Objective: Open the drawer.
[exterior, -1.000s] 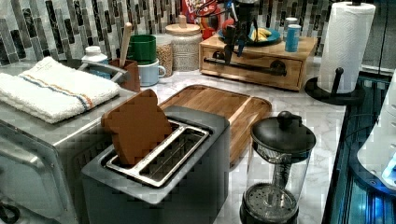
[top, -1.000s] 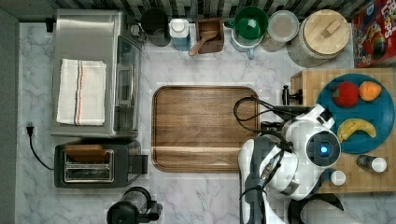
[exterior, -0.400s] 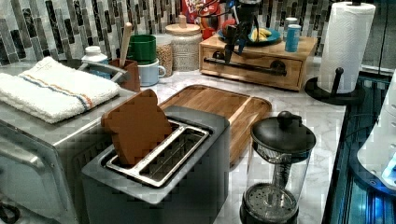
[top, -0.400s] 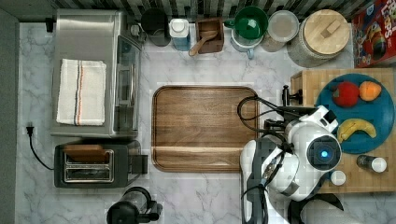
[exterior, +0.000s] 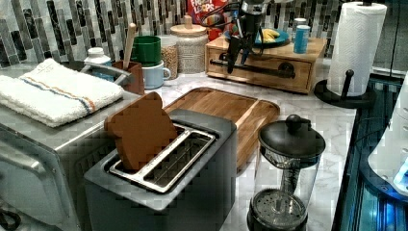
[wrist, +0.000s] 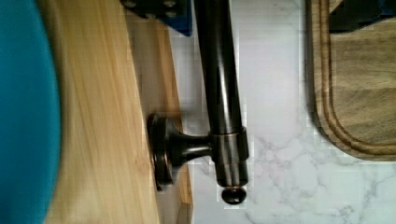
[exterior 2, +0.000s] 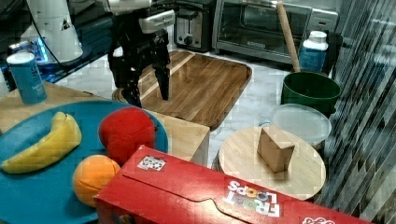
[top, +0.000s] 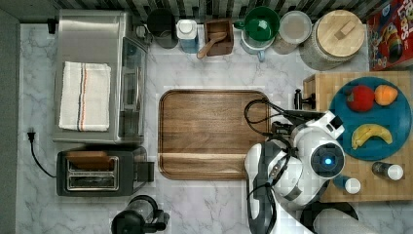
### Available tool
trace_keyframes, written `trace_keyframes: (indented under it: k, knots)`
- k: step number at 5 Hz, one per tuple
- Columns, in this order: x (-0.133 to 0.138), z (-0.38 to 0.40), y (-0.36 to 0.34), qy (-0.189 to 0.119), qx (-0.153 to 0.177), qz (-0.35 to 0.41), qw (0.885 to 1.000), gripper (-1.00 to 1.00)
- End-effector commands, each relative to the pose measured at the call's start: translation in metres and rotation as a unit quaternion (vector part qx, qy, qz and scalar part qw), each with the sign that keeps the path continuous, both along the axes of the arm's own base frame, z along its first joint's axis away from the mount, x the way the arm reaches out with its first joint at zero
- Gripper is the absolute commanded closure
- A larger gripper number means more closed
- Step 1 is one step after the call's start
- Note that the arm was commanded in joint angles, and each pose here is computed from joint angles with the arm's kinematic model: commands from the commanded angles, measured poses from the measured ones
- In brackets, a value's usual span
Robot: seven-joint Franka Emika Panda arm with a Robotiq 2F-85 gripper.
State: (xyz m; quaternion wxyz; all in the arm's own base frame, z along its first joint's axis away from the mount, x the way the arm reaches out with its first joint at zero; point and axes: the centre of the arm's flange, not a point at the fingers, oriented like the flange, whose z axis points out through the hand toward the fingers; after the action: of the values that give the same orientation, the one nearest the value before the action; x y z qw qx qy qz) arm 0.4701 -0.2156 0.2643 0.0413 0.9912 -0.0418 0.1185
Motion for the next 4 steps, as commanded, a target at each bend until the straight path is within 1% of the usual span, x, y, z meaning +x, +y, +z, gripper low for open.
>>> trace_keyframes:
  k: [1, 2, 3, 4]
  knots:
    - [-0.002, 0.021, 0.033, 0.031, -0.02, 0.022, 0.999, -1.0]
    - [0.002, 0.018, 0.057, 0.027, -0.003, 0.017, 0.999, -1.0]
    - [0.007, 0.011, 0.088, 0.022, 0.005, 0.009, 1.0, -1.0]
    - [0.019, -0.018, 0.121, 0.009, 0.018, 0.03, 0.999, -1.0]
